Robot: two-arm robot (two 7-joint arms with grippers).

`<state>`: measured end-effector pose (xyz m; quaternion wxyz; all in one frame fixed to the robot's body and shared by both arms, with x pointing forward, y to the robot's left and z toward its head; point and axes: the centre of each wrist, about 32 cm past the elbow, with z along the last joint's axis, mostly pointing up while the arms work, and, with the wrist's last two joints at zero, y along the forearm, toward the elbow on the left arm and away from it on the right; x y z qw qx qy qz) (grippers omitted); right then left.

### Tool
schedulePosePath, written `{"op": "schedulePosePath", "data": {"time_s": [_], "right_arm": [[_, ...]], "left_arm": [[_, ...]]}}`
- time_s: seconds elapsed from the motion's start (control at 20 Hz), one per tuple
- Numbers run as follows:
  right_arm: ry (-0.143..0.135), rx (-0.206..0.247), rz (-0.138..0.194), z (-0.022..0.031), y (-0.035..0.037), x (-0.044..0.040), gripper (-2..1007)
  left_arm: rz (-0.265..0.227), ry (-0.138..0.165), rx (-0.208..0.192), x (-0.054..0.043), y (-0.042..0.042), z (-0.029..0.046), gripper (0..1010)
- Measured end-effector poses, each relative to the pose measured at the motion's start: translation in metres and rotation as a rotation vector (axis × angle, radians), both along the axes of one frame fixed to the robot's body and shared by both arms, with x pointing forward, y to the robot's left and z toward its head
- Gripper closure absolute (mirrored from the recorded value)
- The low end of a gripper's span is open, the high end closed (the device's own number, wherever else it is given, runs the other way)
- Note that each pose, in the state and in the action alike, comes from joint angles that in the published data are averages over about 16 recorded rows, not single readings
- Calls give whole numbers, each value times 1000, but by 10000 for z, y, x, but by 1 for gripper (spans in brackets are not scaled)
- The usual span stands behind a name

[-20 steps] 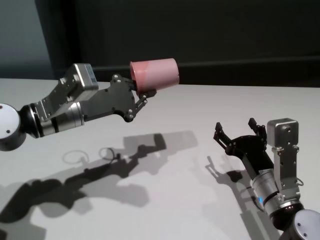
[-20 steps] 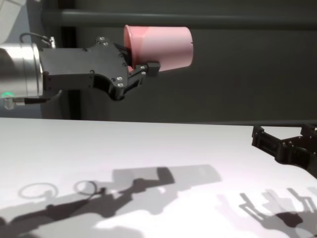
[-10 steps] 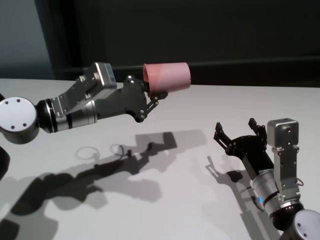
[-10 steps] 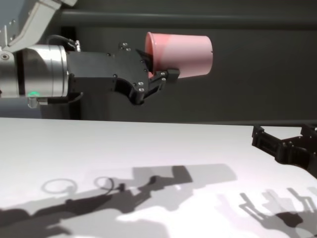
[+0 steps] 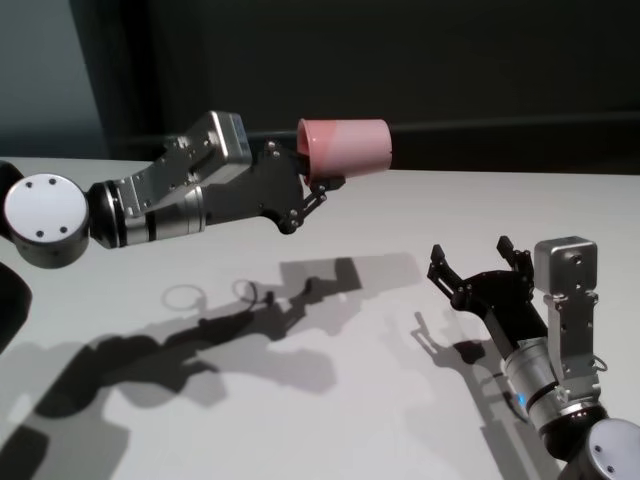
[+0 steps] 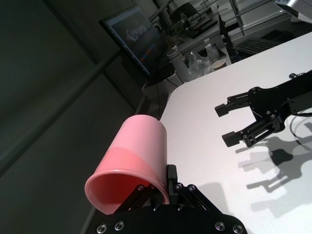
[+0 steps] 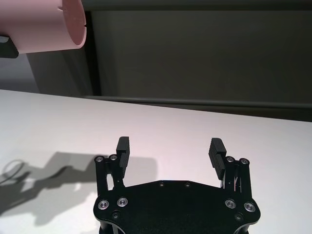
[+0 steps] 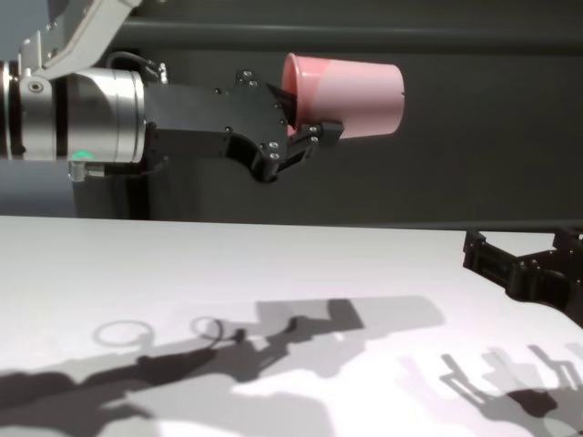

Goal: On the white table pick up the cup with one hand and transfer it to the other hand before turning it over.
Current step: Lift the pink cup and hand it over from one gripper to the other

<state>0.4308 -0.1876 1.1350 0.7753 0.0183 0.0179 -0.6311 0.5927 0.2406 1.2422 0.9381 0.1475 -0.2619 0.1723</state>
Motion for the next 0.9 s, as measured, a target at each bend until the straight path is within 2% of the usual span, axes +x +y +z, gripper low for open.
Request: {"op": "schedulePosePath", "data": {"time_s": [0.5,0.9], "right_arm": [[0,0,0,0,0,0,3],[0,0,0,0,0,0,3]], "left_arm": [[-11,-10,2,12,-26,130,957],[-33,-23,8,-4,-105,231,957]]}}
